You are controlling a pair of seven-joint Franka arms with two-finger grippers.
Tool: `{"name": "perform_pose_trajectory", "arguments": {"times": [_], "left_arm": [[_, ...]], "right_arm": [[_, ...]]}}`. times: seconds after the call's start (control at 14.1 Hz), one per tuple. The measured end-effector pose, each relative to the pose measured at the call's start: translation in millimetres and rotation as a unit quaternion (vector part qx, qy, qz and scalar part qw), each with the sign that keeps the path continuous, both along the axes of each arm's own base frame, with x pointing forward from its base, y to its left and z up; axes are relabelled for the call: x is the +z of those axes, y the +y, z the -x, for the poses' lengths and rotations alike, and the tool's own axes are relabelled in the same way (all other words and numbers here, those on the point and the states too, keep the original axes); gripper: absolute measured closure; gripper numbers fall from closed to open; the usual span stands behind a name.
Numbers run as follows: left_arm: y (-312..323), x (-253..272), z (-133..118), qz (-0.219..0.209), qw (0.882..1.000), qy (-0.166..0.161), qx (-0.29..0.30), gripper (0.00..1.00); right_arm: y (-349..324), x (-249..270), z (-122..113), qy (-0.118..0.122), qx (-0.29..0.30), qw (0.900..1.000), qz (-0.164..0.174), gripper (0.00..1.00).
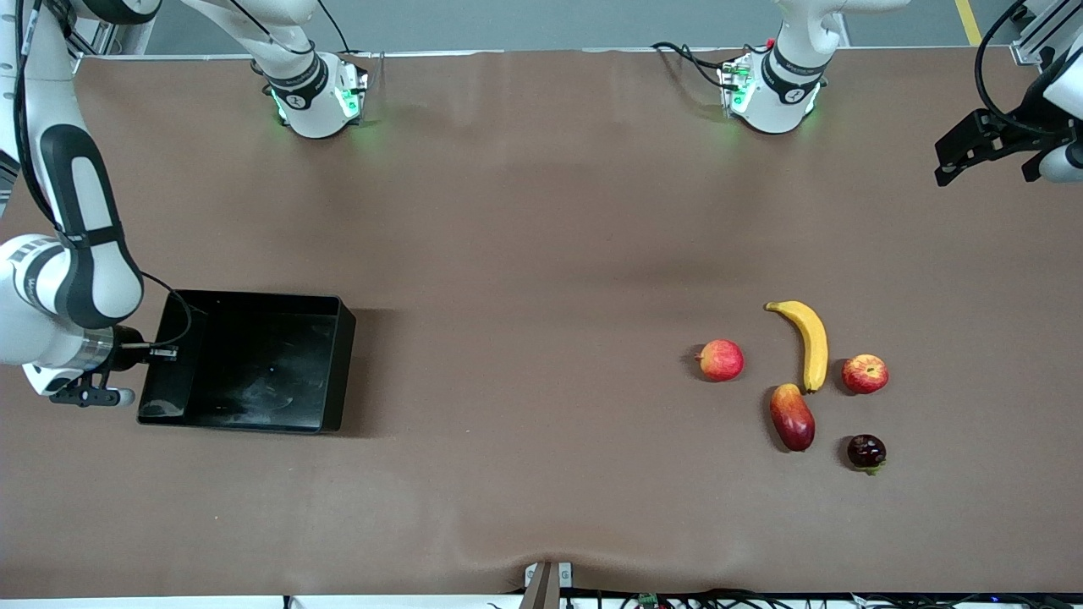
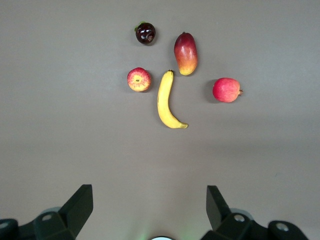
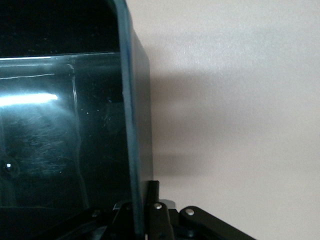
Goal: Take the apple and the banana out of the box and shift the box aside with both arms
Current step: 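Set the box down and open the right gripper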
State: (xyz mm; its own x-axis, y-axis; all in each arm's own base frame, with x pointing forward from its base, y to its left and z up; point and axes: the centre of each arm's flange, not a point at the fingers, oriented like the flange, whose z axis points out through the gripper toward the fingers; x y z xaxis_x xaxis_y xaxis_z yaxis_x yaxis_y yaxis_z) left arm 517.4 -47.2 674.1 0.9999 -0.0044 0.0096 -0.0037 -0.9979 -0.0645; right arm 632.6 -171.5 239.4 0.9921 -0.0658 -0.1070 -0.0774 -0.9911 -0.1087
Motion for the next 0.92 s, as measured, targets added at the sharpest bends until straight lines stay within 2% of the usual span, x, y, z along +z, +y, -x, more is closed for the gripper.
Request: {"name": "perform_pose_trajectory", "arguments": {"times": [0.36,0.43,0.64,0.92], "left_arm": [[-1.3,-15.1,-17.4,0.002,1.000,-0.012,-0.001,0.00],[-1.5,-18.8,-20.6,0.002,1.000,-0.012,-0.002,0.00],[-1.2,-28.8,-27.1,0.001,1.000,-0.006,-0.001,0.00],[-9.4,-40.0,-32.6,0.002,1.000,0.004,-0.008,0.00]], "right_arm": [[-3.6,-22.8,3.0,0.012,-0.012,1.000,0.001,0.97],[-3.9,-25.2,3.5,0.014,-0.013,1.000,0.001,0.91],[-2.2,-11.2,-4.1,-0.001,-0.011,1.000,0.003,0.61],[19.3,66.0,-24.5,-0.058,0.009,0.998,0.011,0.19]]}}
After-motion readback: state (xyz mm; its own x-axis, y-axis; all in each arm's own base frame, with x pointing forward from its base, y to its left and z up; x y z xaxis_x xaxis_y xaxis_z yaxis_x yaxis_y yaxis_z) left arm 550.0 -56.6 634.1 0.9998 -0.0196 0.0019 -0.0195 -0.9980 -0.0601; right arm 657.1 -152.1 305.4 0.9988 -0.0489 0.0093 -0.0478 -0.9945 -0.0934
